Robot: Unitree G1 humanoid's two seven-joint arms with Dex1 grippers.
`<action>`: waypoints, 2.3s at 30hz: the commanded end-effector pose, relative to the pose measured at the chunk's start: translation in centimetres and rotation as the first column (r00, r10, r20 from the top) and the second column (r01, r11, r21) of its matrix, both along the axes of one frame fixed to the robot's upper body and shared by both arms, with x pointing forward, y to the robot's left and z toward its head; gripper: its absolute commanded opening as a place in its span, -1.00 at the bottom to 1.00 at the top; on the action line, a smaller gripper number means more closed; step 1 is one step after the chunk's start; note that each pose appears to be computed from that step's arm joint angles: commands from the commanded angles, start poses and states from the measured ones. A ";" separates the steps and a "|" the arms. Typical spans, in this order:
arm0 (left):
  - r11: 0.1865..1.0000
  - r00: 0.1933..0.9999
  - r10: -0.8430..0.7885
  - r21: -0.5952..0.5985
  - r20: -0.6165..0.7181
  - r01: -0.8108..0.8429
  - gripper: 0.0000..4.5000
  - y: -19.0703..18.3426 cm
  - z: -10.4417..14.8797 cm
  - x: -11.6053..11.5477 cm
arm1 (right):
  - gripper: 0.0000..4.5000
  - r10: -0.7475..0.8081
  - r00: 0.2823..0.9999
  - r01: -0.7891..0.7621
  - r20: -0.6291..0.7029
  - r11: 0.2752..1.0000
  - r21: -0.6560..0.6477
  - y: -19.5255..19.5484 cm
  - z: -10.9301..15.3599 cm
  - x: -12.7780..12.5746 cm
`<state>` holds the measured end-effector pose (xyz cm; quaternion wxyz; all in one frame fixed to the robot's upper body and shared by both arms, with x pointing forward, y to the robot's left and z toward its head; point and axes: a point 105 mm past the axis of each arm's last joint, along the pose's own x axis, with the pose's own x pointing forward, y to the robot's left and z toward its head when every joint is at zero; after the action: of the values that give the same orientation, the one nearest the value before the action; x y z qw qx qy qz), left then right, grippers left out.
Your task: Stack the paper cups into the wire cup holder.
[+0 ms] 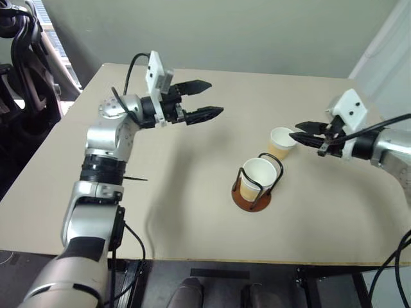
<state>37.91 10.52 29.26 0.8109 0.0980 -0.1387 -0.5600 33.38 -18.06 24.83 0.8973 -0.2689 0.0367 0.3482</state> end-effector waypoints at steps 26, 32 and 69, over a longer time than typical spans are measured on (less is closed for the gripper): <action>0.991 0.990 -0.136 -0.010 -0.037 0.136 0.93 0.3 1.7 -2.5 | 0.24 0.075 0.997 -0.056 0.034 0.921 -0.386 -0.3 -3.1 3.4; 0.979 0.979 -0.189 0.059 -0.079 0.194 0.93 0.5 0.7 -3.5 | 0.24 0.076 0.997 -0.062 0.021 0.918 -0.393 -0.4 -3.3 4.0; 0.942 0.957 -0.251 0.193 -0.147 0.276 0.93 0.3 -1.2 -4.2 | -0.98 0.108 0.986 -0.143 -0.128 0.943 -0.301 0.9 -3.7 4.1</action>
<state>34.15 11.16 27.34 0.7276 0.1180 -0.0290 -0.6752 37.65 -16.96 18.52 0.8080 -0.3819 0.1572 0.4201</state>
